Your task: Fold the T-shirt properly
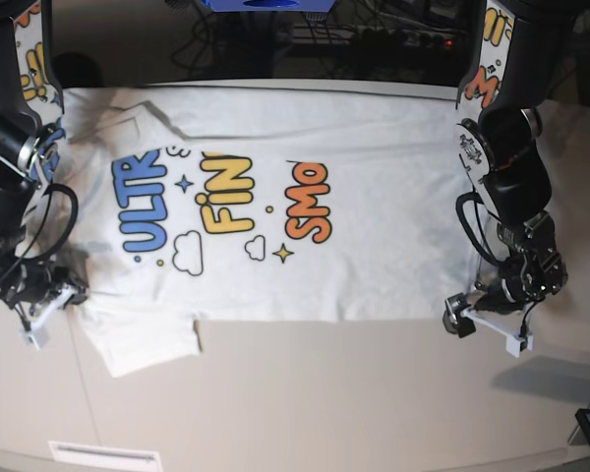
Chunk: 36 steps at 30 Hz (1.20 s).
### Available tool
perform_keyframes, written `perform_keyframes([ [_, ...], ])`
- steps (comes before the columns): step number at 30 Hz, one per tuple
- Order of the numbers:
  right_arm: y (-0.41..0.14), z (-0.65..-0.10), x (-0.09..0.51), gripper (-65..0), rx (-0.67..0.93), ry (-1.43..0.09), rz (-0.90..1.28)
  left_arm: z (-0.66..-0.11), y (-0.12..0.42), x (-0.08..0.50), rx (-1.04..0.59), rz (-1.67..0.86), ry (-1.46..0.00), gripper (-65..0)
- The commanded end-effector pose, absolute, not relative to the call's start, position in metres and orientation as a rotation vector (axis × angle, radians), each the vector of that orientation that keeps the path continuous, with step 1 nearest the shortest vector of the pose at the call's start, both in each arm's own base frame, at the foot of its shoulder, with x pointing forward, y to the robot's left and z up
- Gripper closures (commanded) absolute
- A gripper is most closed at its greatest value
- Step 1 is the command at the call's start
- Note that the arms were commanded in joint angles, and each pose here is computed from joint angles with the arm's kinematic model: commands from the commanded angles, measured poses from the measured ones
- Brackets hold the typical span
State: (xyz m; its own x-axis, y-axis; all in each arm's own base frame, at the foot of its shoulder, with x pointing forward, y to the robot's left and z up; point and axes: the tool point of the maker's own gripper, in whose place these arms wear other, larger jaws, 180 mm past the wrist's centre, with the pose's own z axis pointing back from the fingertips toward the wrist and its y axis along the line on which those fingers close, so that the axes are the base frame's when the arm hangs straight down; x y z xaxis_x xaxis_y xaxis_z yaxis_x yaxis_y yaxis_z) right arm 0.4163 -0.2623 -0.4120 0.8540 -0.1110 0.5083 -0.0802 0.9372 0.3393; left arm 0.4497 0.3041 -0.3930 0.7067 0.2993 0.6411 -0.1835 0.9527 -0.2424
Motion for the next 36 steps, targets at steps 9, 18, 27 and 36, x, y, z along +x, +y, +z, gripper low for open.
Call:
perform_keyframes([
  [9,-0.273,-0.392,0.431,-0.9,0.344,-0.607,-0.011,-0.390,0.298,0.453,-0.155,0.219,-0.714,-39.8],
  [18,-0.274,-0.392,0.430,-0.9,0.342,-0.606,-0.011,-0.402,0.289,0.449,-0.165,0.199,-0.674,-39.5],
  [27,-0.274,-0.392,0.430,-0.9,0.342,-0.604,-0.011,-0.402,0.290,0.449,-0.162,0.199,-0.672,-23.5],
  [36,-0.274,-0.392,0.430,-0.9,0.342,-0.604,-0.011,-0.401,0.294,0.449,-0.151,0.195,-0.672,0.0],
])
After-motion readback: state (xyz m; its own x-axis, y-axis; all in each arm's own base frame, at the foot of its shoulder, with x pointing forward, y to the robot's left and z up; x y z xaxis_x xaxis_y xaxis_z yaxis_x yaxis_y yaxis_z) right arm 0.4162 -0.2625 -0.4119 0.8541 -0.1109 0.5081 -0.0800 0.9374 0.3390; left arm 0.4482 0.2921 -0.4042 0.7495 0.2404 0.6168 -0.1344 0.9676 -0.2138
